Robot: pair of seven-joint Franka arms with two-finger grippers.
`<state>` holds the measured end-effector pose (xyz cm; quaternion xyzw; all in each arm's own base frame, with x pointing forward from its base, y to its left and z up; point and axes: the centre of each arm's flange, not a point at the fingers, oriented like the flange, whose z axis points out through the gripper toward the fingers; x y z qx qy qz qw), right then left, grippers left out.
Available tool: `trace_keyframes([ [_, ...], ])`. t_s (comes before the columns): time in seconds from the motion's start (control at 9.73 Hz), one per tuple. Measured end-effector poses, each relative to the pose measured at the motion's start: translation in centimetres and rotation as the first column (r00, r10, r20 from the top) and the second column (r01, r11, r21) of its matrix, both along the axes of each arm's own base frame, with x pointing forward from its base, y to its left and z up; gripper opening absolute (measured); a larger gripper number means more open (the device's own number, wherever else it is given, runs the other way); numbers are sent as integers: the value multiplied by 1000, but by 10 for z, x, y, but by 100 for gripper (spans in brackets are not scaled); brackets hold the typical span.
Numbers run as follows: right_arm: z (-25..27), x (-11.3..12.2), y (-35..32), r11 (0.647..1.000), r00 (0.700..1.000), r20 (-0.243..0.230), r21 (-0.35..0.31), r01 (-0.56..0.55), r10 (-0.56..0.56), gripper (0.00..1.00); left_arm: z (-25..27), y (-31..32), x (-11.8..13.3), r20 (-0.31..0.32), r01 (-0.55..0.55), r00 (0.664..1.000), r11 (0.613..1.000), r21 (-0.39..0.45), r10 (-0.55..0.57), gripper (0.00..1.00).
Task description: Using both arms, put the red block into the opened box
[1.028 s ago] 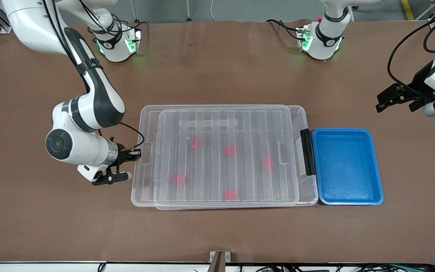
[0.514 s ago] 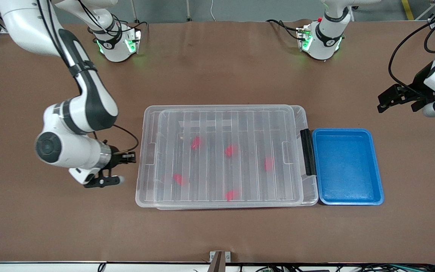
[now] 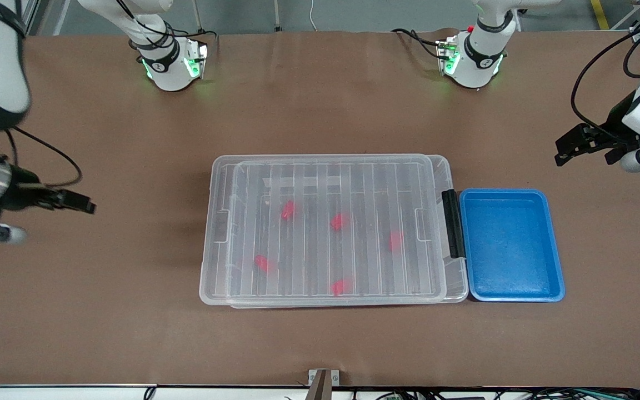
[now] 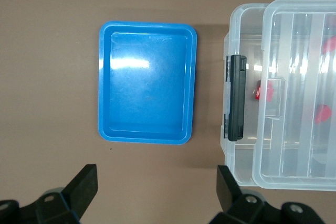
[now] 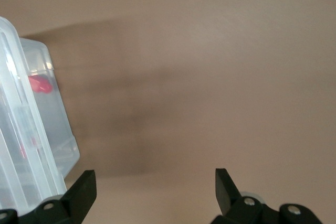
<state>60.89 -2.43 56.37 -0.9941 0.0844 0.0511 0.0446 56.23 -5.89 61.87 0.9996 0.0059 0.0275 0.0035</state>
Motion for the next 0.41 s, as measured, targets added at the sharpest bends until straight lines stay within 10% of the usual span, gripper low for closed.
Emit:
trace_keyframes([
  [0.41,86,-65,-41,998,998,40,-40,45,-43,100,0,0,0,1,0,1000,1000,0,0,100],
])
